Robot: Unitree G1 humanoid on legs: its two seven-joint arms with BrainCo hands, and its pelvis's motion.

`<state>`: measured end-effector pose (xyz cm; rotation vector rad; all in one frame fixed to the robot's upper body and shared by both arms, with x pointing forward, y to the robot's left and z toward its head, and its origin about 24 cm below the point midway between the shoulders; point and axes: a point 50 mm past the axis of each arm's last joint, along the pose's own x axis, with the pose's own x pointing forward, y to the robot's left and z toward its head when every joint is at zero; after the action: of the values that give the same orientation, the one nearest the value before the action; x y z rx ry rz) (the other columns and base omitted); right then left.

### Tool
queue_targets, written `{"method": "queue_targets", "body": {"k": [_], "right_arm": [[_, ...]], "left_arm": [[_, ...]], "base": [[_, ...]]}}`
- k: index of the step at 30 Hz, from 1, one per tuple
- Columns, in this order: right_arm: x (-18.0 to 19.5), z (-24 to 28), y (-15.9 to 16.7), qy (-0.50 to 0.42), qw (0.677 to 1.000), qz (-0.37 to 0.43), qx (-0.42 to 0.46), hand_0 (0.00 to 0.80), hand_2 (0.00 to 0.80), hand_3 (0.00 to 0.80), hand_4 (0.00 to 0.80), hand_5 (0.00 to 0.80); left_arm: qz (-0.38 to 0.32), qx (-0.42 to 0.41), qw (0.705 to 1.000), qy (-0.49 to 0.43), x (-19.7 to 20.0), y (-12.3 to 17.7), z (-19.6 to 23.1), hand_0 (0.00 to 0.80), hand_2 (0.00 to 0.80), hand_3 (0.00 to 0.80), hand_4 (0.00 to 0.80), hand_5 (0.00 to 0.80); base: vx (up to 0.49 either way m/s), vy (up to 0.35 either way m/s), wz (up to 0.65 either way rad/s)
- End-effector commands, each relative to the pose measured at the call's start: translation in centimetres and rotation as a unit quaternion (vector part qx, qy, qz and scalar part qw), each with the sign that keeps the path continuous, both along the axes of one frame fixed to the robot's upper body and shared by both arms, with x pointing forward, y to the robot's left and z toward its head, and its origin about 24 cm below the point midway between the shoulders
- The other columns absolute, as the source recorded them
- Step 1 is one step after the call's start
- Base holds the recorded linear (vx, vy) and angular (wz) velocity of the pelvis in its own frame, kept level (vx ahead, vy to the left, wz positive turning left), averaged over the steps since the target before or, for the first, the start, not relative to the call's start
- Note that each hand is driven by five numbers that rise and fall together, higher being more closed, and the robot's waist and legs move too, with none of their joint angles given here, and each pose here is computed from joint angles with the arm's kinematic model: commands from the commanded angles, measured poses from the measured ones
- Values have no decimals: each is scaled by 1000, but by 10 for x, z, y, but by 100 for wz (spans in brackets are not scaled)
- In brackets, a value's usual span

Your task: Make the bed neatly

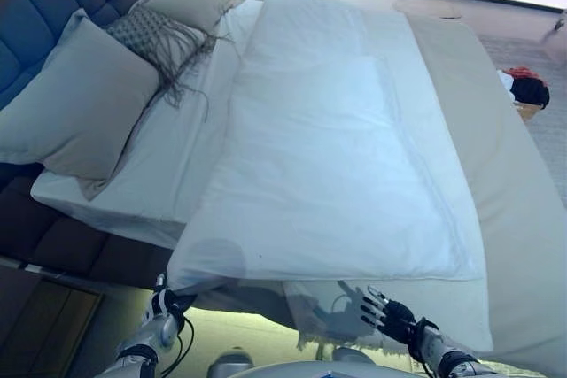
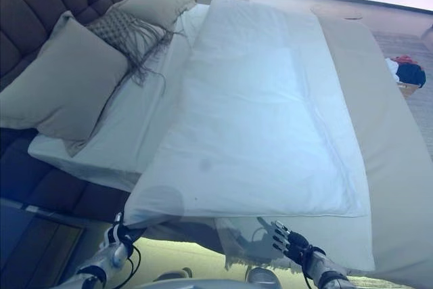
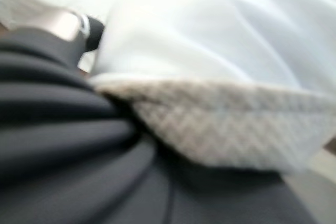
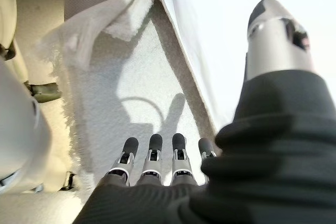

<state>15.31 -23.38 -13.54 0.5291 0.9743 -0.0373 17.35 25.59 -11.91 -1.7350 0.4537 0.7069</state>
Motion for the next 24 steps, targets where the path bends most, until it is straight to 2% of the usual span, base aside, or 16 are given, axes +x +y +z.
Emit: {"method": "queue_targets", "body": {"k": [1, 5, 8, 11, 13, 15, 17, 20, 24], "right_arm": [[6, 7, -17, -25, 999, -33, -13, 0, 0, 0, 0, 0], [26, 19, -26, -48, 998, -21, -20, 0, 0, 0, 0, 0], [41, 28, -34, -54, 998, -17, -29, 0, 0, 0, 0, 0], [28, 27, -49, -49, 997, -51, -34, 0, 0, 0, 0, 0], [16, 26, -60, -38, 996, -77, -34, 0, 0, 0, 0, 0], [9, 24, -64, -31, 994, -96, -30, 0, 0, 0, 0, 0], [-1, 21, -67, -24, 993, -111, -28, 0, 0, 0, 0, 0], [-15, 17, -70, -17, 990, -136, -29, 0, 0, 0, 0, 0], [-29, 13, -74, 8, 985, -170, -35, 0, 0, 0, 0, 0]], "left_arm": [[257, 275, 920, -113, -40, 194, 117, 800, 800, 800, 800, 800], [203, 262, 933, -144, 2, 168, 113, 800, 800, 800, 800, 800], [162, 261, 939, -156, 25, 154, 116, 800, 800, 800, 800, 800], [138, 264, 940, -169, 61, 139, 130, 800, 800, 800, 800, 800], [136, 271, 937, -170, 72, 136, 137, 800, 800, 800, 800, 800], [151, 280, 934, -161, 70, 142, 140, 800, 800, 800, 800, 800], [174, 288, 931, -144, 60, 154, 142, 800, 800, 800, 800, 800], [224, 290, 925, -104, 26, 177, 135, 800, 800, 800, 800, 800], [238, 286, 925, -75, -2, 181, 118, 800, 800, 800, 800, 800]], "base": [[-295, 22, 24], [-266, -8, 47], [-272, 7, -11], [-307, 60, -37], [-346, 124, 9], [-216, 192, 12], [-129, 262, -51], [-57, 347, -41], [-98, 284, -31]]}}
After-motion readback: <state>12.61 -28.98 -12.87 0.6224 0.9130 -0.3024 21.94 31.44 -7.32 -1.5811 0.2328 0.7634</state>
